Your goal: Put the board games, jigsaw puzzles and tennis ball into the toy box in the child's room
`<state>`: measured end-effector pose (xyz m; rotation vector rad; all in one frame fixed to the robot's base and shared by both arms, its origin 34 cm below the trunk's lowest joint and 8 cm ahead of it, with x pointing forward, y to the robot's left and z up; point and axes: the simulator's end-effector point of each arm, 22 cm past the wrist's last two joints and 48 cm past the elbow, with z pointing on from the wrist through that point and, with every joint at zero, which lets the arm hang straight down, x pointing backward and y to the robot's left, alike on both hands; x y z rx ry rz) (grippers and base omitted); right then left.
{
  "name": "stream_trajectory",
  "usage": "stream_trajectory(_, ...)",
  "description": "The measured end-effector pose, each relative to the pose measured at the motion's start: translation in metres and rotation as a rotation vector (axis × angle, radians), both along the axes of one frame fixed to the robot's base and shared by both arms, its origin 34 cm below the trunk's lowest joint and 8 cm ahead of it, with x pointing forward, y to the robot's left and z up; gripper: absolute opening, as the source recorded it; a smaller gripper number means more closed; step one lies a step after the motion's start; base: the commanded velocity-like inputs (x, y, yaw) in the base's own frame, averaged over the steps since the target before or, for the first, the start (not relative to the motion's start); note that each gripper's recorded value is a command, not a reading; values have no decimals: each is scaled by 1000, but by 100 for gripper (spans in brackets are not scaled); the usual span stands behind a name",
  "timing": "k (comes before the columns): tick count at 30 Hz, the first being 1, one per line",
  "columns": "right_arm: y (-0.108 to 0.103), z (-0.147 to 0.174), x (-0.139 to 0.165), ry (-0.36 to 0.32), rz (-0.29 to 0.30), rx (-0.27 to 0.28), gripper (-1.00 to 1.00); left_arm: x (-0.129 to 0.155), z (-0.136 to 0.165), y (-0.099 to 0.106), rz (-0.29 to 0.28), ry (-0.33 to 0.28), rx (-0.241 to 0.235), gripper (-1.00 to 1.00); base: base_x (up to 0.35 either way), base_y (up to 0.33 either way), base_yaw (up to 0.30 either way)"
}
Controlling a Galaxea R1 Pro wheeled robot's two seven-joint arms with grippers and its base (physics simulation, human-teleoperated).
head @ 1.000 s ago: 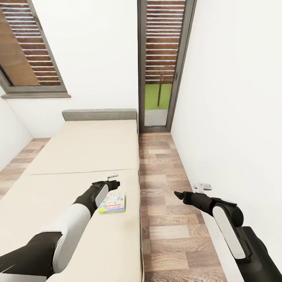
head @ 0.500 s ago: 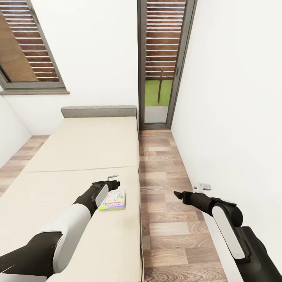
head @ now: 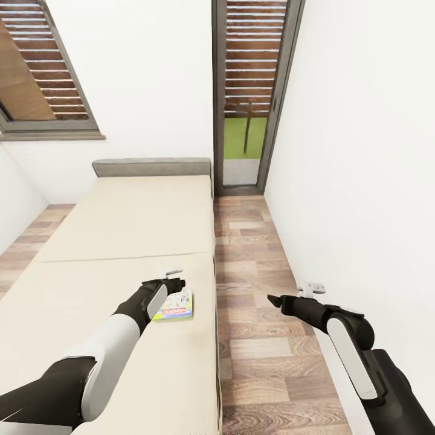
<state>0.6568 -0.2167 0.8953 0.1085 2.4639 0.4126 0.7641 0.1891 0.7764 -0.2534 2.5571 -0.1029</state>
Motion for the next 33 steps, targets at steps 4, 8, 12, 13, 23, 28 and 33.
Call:
stream_trajectory(4, 0, -3, 0, 5, 0, 0, 100, -1, -4, 0, 0, 6, 1, 100, 0, 0, 0)
stream_trajectory(8, 0, -7, -1, 10, 0, 0, 100, -3, -8, 1, 0, 12, 2, 100, 0, 0, 0)
stream_trajectory(12, 0, -10, -2, 16, 0, 0, 100, -3, -11, 2, 0, 15, 1, 100, 0, 0, 0)
stream_trajectory(13, 0, -11, -2, 18, 0, 0, 100, -3, -12, 2, 0, 17, 1, 100, 0, 0, 0)
stream_trajectory(23, -1, -20, -4, 34, -2, 0, 100, 1, -16, 3, 6, 26, 5, 100, 0, 0, 0)
stream_trajectory(28, -1, -25, -5, 41, -3, -1, 100, 1, -19, 2, 6, 30, 5, 100, 0, 0, 0)
stream_trajectory(33, 0, -29, -5, 48, -2, -1, 100, 11, -13, 3, 8, 5, 5, 100, 0, 0, 0)
